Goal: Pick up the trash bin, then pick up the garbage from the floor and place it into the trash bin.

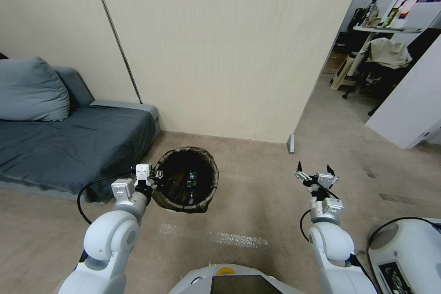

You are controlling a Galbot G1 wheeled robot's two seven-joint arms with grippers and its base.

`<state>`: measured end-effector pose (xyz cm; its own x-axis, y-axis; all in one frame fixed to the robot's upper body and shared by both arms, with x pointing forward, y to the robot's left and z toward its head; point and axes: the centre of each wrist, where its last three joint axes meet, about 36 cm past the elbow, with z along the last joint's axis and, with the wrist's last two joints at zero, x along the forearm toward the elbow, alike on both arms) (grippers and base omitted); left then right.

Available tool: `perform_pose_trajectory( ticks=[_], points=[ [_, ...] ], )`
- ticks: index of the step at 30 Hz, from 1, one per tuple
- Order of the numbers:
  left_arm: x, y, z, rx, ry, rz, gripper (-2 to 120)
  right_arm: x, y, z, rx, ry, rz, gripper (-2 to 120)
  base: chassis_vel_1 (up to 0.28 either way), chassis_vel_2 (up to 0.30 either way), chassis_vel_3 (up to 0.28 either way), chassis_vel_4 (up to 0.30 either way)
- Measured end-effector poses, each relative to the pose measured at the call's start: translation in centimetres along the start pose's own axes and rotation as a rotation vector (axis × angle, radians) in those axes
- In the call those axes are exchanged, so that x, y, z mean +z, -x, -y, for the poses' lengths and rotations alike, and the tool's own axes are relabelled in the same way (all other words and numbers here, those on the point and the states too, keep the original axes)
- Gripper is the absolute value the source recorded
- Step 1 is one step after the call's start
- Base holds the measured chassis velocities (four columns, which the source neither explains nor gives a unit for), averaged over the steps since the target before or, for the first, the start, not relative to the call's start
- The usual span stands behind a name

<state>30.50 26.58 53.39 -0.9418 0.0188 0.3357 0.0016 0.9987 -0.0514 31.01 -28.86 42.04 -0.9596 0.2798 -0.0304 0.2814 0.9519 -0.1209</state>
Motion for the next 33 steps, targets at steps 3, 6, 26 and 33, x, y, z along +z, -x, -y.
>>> perform_pose_trajectory(
  ticks=[3, 6, 26, 33],
  points=[
    [-0.09, -0.01, -0.16, -0.009, -0.001, 0.003, 5, 0.11, -0.12, -0.04, -0.003, 0.0, -0.002, 100, 0.0, 0.0, 0.0, 0.0],
    [-0.1, -0.05, -0.29, -0.015, -0.003, 0.003, 5, 0.37, -0.25, -0.16, -0.004, 0.001, -0.005, 100, 0.0, 0.0, 0.0, 0.0],
    [-0.21, -0.19, -0.31, -0.012, -0.017, 0.006, 5, 0.69, -0.24, -0.44, -0.008, 0.0, -0.008, 100, 0.009, 0.007, 0.011, 0.009],
    [-0.18, -0.33, -0.27, -0.01, -0.016, 0.004, 5, 0.79, -0.27, -0.54, -0.01, 0.002, -0.011, 100, 0.066, 0.053, 0.06, 0.061]
  ],
)
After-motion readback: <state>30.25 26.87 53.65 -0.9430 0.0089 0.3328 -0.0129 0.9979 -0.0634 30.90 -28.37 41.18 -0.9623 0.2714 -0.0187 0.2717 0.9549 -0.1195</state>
